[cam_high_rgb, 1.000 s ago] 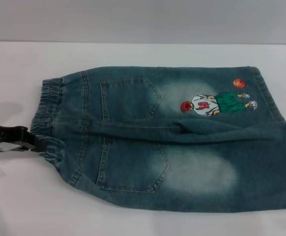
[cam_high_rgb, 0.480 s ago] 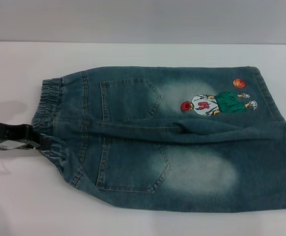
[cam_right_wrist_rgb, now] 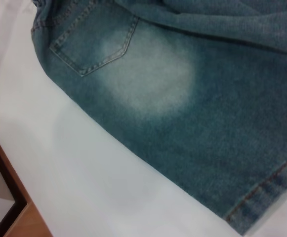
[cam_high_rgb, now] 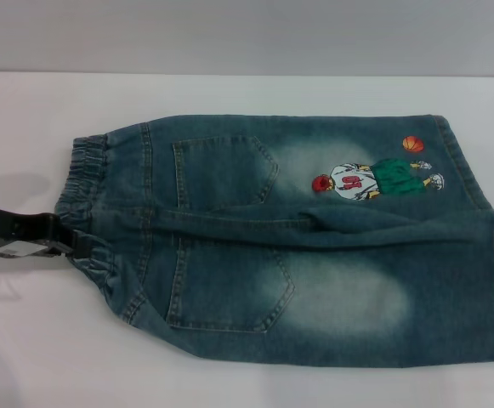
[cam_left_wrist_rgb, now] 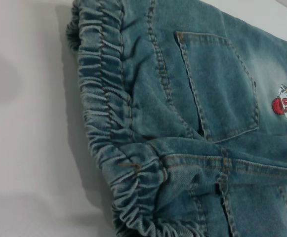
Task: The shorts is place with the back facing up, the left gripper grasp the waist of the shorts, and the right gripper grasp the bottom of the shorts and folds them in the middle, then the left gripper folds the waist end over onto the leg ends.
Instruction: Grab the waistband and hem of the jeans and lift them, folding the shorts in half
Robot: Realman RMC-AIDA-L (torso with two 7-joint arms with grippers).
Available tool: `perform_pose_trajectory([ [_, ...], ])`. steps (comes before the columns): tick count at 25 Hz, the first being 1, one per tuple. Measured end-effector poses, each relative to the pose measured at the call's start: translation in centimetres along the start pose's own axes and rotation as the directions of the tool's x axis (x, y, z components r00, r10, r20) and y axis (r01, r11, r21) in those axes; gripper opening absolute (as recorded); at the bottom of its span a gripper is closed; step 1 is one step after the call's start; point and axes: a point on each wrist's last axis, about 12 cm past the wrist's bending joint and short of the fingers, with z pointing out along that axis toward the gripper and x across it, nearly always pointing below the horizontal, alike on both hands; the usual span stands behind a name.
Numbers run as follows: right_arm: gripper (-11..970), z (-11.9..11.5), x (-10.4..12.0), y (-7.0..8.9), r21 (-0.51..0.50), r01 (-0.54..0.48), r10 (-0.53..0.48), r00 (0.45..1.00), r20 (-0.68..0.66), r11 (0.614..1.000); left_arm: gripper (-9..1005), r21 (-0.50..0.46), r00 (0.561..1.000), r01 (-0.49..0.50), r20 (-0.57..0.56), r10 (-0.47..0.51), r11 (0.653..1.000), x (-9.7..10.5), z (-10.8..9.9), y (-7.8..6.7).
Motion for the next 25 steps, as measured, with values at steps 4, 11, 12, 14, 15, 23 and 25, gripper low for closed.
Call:
perform_pose_trajectory([
  [4,567,0.1,0.0,-0.2,0.017,-0.004,0.004,1.0,0.001,1.0,57,0.001,1.0,-0.001,0.0,0.001,1.0,0.0,0.0,0.0],
  [11,567,0.9,-0.3,-0.2,0.016,-0.014,0.014,1.0,-0.006,1.0,57,0.002,1.0,0.0,-0.001,0.0,1.0,0.0,0.1,-0.1],
  [12,567,1.0,-0.3,-0.1,0.014,-0.015,0.016,1.0,-0.009,1.0,57,0.003,1.0,0.0,-0.001,0.0,1.0,0.0,0.1,-0.1],
  [14,567,1.2,-0.5,-0.1,0.011,-0.014,0.014,1.0,-0.019,1.0,57,0.004,1.0,0.0,-0.002,0.0,1.0,0.1,0.2,-0.1],
  [15,567,1.3,-0.5,-0.1,0.011,-0.013,0.013,1.0,-0.024,1.0,57,0.004,1.0,0.0,-0.002,0.0,1.0,0.1,0.2,-0.1],
  [23,567,1.7,-0.9,-0.3,0.029,-0.017,0.018,0.999,-0.042,0.999,57,0.004,1.0,0.001,-0.002,-0.001,1.0,0.1,0.2,-0.1],
  [25,567,1.7,-1.1,-0.3,0.029,-0.014,0.015,0.999,-0.042,0.999,57,0.004,1.0,0.001,-0.001,-0.001,1.0,0.1,0.2,-0.1],
])
